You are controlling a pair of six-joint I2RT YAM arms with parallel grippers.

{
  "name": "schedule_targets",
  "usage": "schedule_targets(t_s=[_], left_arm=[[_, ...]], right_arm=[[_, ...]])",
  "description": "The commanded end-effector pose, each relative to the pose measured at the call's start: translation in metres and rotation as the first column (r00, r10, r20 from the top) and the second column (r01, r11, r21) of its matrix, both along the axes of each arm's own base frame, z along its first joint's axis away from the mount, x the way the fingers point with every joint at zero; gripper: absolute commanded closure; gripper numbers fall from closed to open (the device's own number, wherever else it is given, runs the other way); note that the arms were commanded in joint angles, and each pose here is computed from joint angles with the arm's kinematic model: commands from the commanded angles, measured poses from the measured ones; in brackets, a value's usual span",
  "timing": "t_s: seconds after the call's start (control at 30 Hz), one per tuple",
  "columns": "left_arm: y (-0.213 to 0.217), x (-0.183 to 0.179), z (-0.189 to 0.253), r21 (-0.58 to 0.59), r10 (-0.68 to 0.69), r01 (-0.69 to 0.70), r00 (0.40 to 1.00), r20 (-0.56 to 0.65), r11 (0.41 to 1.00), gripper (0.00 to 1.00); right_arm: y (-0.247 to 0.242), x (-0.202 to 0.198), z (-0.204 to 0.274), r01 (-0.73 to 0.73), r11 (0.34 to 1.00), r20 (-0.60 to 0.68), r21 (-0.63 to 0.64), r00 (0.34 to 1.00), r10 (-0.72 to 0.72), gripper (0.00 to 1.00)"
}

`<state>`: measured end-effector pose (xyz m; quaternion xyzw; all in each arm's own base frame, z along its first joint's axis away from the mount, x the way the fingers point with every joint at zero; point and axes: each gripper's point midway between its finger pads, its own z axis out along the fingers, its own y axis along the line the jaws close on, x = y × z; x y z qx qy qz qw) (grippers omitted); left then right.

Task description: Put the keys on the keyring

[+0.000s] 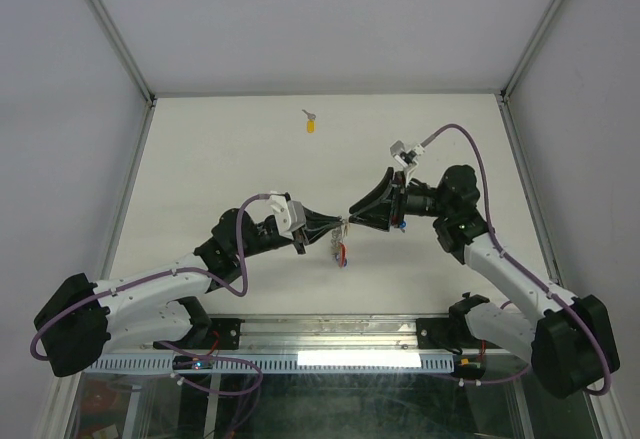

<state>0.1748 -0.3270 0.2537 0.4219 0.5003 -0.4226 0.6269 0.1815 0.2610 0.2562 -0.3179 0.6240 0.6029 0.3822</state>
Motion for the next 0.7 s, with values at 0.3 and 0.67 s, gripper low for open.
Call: schedule_targets(t_s=[0.3,0.67], left_arm=[[-0.0020,-0.0037,0.0480,-0.108,-0.028,0.038,0.996,0.086,0.993,1.00],[-0.0023,-0.0030,0.0474,-0.105,-0.027,0.036,0.996,0.083,0.994,1.00]], right_arm=[[0.0035,-0.0121,0.0005,-0.093,0.996,0.021,0.015,0.996,0.092,0.62],[0.0083,-0.0190,0.0061,-0.129,0.991,0.035,0.030,0.991,0.128,0.79]])
